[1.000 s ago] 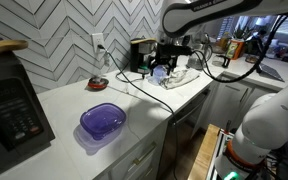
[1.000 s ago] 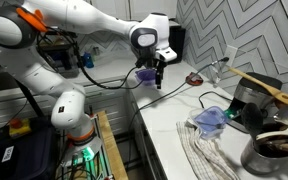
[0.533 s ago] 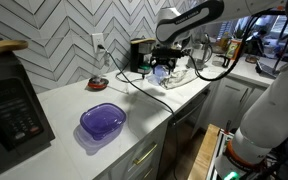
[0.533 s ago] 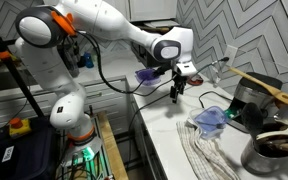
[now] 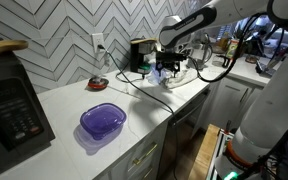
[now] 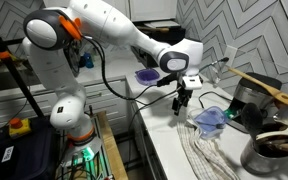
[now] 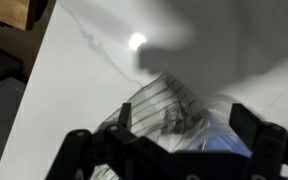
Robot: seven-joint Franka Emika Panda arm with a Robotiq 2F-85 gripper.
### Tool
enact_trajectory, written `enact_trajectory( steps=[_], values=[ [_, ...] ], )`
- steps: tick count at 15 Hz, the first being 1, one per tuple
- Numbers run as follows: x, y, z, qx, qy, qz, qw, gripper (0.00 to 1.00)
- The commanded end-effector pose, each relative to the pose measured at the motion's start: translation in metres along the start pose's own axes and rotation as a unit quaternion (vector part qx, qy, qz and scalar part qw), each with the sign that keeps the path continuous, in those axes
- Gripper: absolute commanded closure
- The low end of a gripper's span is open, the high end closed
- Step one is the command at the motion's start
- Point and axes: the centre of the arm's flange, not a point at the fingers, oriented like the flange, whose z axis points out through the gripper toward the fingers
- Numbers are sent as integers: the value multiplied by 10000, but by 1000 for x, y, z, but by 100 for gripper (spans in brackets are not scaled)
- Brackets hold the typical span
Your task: Use the towel on the counter top to wipe the counter top
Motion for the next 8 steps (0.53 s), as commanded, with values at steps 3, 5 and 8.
enact_trajectory(
  steps=[3,5,8],
  values=[
    [14,-4,6,-124,-99,120,9998,0],
    [40,5,15,-45,-34,80,10000,0],
    [82,30,23,138,203,-226,9994,0]
  ],
)
